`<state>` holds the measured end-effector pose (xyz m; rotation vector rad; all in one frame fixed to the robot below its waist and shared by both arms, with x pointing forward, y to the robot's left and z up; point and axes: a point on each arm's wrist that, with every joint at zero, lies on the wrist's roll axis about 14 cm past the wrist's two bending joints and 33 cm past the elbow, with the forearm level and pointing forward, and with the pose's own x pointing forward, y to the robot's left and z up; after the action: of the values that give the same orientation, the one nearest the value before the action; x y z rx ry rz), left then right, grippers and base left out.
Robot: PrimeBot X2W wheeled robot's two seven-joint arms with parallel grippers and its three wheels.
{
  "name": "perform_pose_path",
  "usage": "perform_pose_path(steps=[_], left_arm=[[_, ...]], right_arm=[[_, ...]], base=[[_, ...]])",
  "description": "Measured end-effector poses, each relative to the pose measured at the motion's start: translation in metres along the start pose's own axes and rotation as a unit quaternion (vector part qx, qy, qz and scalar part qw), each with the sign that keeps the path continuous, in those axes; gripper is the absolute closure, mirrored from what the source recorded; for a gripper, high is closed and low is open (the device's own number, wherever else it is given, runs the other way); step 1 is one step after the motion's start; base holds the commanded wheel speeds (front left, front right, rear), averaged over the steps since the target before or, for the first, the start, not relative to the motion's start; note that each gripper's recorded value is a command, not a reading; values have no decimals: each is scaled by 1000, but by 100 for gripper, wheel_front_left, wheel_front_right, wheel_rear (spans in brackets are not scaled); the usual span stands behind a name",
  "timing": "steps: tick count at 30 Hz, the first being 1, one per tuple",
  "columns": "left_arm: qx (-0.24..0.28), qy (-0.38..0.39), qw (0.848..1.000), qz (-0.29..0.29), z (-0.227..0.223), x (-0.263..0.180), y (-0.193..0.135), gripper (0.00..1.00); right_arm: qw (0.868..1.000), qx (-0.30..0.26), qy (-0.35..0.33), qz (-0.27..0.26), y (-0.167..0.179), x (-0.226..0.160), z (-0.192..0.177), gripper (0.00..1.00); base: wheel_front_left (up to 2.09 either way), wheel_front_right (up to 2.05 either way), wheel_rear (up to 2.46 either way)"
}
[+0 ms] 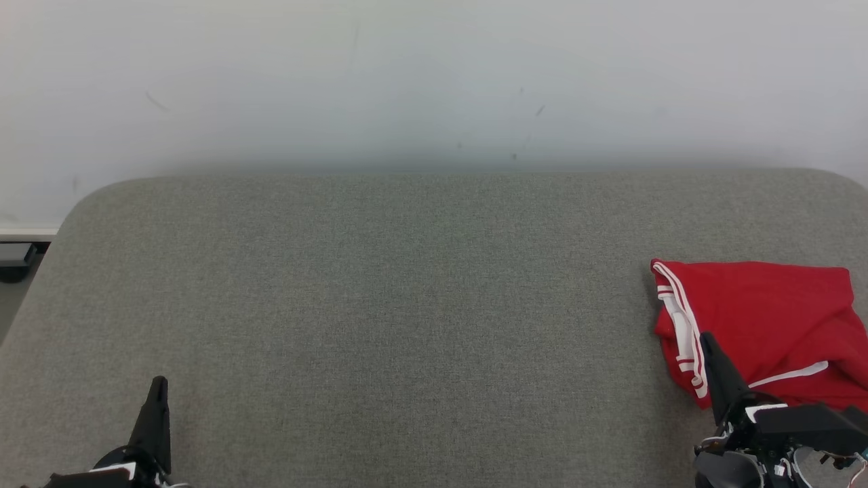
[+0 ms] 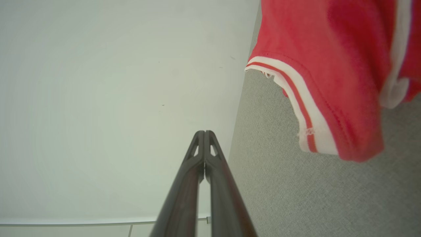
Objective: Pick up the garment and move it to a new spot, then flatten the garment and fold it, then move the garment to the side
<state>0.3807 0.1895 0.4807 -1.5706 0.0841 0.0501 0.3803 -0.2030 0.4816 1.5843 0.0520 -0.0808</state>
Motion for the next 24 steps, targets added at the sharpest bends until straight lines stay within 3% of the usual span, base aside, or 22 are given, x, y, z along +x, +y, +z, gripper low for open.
perform_pose_path(steps=[24], left_arm=[[0, 0, 1000, 0, 0, 0, 0, 100]], right_arm=[[1000, 0, 0, 0, 0, 0, 0, 100]], base=[[0, 0, 0]])
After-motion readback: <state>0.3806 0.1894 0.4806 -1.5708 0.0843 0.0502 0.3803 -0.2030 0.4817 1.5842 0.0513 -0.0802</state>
